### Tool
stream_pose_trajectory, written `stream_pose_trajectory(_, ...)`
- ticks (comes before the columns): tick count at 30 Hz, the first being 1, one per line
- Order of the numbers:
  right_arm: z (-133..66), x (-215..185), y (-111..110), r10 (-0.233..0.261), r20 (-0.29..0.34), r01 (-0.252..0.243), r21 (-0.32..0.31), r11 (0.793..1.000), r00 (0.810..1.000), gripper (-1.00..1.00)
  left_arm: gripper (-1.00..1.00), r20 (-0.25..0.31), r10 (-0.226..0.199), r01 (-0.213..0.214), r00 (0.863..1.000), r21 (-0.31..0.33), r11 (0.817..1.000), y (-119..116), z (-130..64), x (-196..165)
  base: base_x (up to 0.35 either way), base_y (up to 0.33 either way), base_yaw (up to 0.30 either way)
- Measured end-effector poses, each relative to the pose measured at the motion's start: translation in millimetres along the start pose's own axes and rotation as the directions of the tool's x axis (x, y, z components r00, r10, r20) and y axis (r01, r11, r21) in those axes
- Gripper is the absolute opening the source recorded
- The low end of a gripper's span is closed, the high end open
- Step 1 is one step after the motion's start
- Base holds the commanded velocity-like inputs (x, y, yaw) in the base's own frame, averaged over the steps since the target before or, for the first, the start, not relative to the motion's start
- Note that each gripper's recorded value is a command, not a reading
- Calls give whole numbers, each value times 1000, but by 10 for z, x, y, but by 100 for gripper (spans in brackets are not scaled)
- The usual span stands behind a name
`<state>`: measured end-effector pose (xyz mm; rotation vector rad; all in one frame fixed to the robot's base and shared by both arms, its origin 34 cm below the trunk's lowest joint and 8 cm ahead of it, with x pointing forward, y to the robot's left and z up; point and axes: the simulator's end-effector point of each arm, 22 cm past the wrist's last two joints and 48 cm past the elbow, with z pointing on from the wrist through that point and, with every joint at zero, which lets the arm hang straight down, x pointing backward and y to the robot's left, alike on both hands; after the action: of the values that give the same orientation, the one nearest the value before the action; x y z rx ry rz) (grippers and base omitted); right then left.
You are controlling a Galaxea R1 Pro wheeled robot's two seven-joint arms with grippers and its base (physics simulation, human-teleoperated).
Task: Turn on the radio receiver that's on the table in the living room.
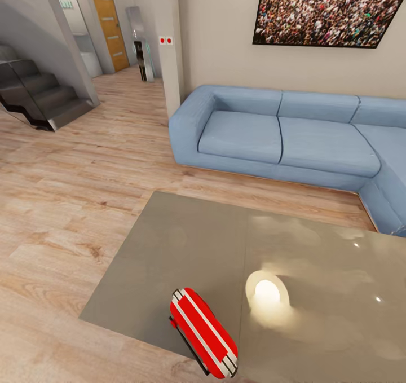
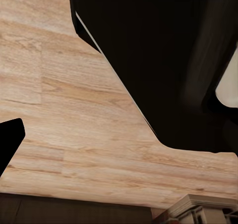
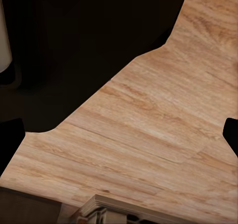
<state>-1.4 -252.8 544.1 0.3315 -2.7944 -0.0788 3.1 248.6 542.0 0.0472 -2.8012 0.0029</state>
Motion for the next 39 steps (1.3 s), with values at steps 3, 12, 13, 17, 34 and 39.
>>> stream_pose_trajectory(3, 0, 1, -1, 0, 0, 0, 0, 1000, 1000, 100, 100, 0, 0, 0, 1000, 0, 1000, 0, 0, 0, 0, 0, 0)
stream_pose_trajectory(12, 0, -1, -2, 0, 1, 0, 0, 1000, 1000, 100, 100, 0, 0, 0, 1000, 0, 1000, 0, 0, 1, 0, 0, 0)
stream_pose_trajectory(13, 0, -1, -2, 0, 1, 0, 0, 1000, 1000, 100, 100, 0, 0, 0, 1000, 0, 1000, 0, 0, 1, 0, 0, 0)
stream_pose_trajectory(17, -37, 16, 3, 0, 1, 0, 0, 1000, 1000, 100, 100, 0, 2, -2, 1000, 1, 1000, -10, -37, 19, 0, 0, 0)
stream_pose_trajectory(34, -145, 68, 17, 0, 0, 0, 0, 1000, 1000, 100, 100, -1, 3, -3, 1000, 1, 1000, -5, -144, 72, 0, 0, 0)
stream_pose_trajectory(39, -202, 94, 25, 0, 0, 0, 0, 1000, 1000, 100, 100, -1, 3, -3, 1000, 0, 1000, 0, -201, 102, 0, 0, 0)
